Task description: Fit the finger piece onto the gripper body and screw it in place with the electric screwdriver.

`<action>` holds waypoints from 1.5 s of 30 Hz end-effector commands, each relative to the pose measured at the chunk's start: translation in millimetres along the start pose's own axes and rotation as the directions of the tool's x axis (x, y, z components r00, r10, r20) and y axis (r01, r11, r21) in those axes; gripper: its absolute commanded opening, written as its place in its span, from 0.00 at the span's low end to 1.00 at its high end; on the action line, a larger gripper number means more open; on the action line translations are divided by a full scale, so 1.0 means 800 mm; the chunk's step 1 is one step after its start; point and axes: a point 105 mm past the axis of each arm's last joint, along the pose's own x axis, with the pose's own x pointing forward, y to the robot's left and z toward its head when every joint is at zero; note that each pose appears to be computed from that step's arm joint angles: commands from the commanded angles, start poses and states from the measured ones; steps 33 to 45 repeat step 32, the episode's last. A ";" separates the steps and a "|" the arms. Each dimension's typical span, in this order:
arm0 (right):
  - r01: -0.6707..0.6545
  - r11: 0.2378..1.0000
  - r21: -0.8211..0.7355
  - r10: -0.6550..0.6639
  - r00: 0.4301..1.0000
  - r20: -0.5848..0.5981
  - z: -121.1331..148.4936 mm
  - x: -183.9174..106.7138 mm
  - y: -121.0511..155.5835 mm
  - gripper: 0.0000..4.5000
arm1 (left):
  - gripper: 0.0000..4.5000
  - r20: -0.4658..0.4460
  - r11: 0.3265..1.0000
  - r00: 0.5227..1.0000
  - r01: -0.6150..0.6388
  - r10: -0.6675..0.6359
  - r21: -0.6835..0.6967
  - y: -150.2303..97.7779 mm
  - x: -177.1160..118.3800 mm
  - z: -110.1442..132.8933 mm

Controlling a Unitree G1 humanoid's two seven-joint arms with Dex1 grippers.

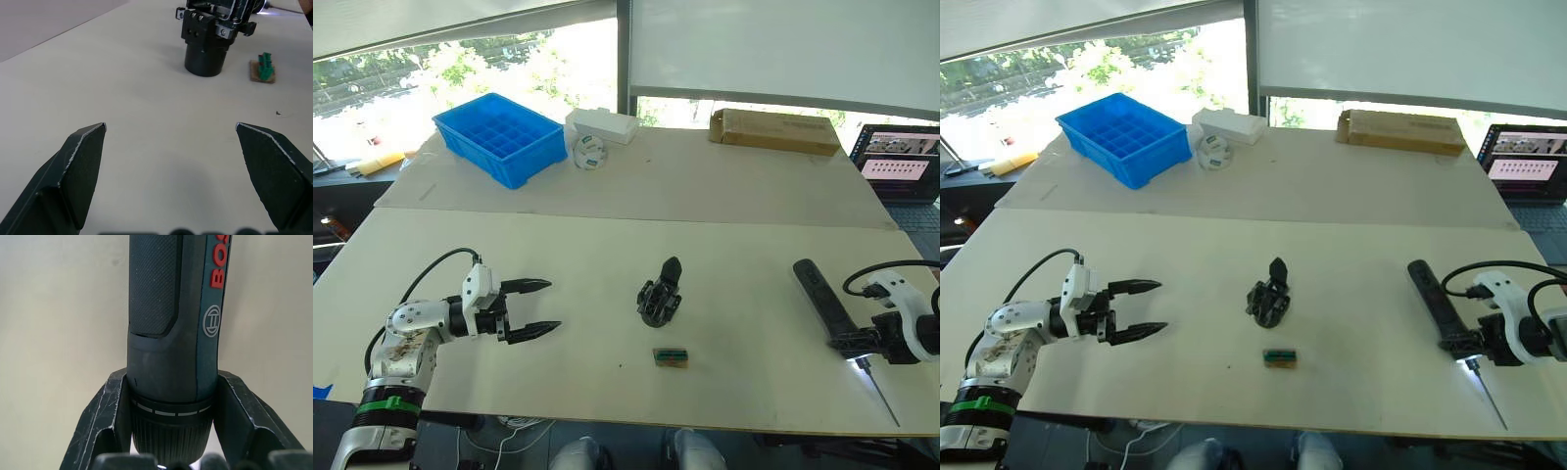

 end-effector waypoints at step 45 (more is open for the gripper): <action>0.313 0.511 -0.800 0.547 0.600 0.584 0.014 -0.071 0.169 1.00 | 1.00 -0.192 0.915 0.926 -0.256 0.325 0.312 0.047 -0.083 0.006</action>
